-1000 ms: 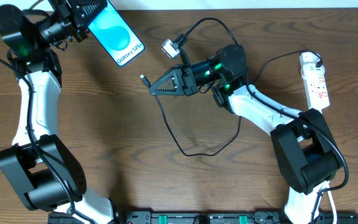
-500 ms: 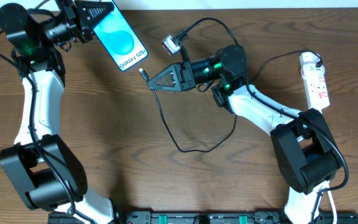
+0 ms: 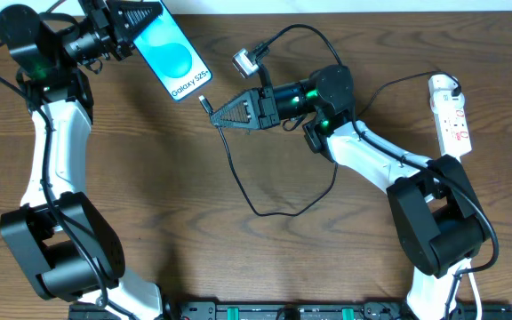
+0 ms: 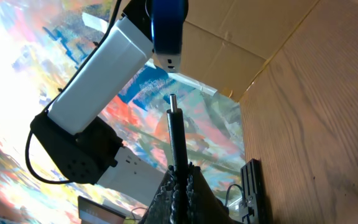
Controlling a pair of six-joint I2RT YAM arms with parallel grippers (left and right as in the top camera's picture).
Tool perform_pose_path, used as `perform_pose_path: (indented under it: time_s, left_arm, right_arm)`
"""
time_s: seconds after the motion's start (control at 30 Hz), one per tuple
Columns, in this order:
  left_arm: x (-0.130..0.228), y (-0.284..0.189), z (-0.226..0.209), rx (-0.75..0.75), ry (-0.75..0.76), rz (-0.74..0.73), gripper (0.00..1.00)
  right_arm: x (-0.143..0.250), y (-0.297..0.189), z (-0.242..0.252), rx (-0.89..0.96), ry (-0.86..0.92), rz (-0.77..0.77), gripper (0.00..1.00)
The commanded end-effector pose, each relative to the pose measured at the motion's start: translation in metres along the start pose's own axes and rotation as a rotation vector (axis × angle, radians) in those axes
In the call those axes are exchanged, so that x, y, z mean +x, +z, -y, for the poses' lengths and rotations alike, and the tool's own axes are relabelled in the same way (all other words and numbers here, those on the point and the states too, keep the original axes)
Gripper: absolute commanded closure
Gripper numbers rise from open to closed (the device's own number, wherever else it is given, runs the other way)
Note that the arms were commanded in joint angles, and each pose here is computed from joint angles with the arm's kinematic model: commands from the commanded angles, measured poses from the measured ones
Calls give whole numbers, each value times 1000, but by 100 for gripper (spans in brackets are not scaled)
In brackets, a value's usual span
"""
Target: Plug charger to phone and switch on socket
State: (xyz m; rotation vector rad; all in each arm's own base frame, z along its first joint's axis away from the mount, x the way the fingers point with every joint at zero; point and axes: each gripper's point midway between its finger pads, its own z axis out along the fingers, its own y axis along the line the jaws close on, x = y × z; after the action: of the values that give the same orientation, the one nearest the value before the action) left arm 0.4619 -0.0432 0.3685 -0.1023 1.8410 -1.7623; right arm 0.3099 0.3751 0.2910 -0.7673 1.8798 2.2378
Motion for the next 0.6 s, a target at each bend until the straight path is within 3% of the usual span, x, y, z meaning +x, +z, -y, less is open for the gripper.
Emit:
perform_pose_path:
  time_s: [0.0, 0.57]
  left_arm:
    - [-4, 1, 1, 0, 16, 14, 93]
    - [0, 1, -7, -13, -44, -3, 93]
  right_arm:
    - [-8, -3, -3, 0, -10, 29, 99]
    - [-3, 2, -4, -5, -21, 8, 99]
